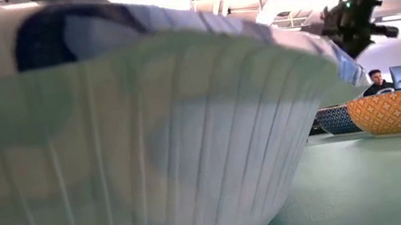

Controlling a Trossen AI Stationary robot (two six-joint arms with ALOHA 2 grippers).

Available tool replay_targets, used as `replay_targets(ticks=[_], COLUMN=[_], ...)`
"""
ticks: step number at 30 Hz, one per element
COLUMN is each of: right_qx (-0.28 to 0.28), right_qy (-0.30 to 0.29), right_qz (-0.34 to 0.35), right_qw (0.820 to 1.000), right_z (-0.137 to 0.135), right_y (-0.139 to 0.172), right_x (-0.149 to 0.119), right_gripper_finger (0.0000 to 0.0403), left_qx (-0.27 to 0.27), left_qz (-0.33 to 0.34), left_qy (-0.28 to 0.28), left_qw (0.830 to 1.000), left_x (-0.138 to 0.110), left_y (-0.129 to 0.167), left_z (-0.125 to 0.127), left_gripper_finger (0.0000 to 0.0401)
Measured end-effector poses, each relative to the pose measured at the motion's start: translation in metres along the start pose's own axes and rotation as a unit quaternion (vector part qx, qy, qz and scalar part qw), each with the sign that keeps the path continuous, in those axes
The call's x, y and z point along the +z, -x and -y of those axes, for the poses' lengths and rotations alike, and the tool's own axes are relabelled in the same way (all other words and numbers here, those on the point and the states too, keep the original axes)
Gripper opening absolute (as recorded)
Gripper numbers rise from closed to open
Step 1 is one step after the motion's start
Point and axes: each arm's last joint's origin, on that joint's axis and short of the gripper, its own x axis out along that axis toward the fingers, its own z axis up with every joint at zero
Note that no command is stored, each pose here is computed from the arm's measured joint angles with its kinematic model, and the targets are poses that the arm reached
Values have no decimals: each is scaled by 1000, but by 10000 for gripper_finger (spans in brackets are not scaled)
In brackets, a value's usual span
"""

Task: Place and stack bowls onto a shelf
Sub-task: Put the small yellow bowl on the shelf

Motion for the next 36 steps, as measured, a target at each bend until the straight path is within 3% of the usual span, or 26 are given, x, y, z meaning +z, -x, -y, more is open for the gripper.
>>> replay_targets(ticks=[10,15,23,26,31,36], right_qx=[-67,-98,-110,-105,-80,-80], right_qy=[-76,-63,-35,-28,-22,-40], right_qz=[-96,-154,-202,-196,-170,-106], right_qw=[990,981,973,974,982,990], right_z=[18,17,12,9,4,3], right_y=[-43,-68,-103,-104,-91,-62], right_x=[10,6,-17,-18,-14,-14], right_gripper_finger=[231,258,213,161,36,39], left_qx=[-6,-7,-4,-5,-6,-43], left_qz=[-57,-59,-57,-57,-50,12], left_qy=[-5,-6,-34,-41,-38,-55], left_qw=[998,998,998,998,998,997], left_x=[-14,-13,-12,-12,-10,1], left_y=[-31,-33,-32,-32,-33,-37], left_z=[-5,-9,-12,-12,-12,-7], left_gripper_finger=[117,117,117,117,116,116])
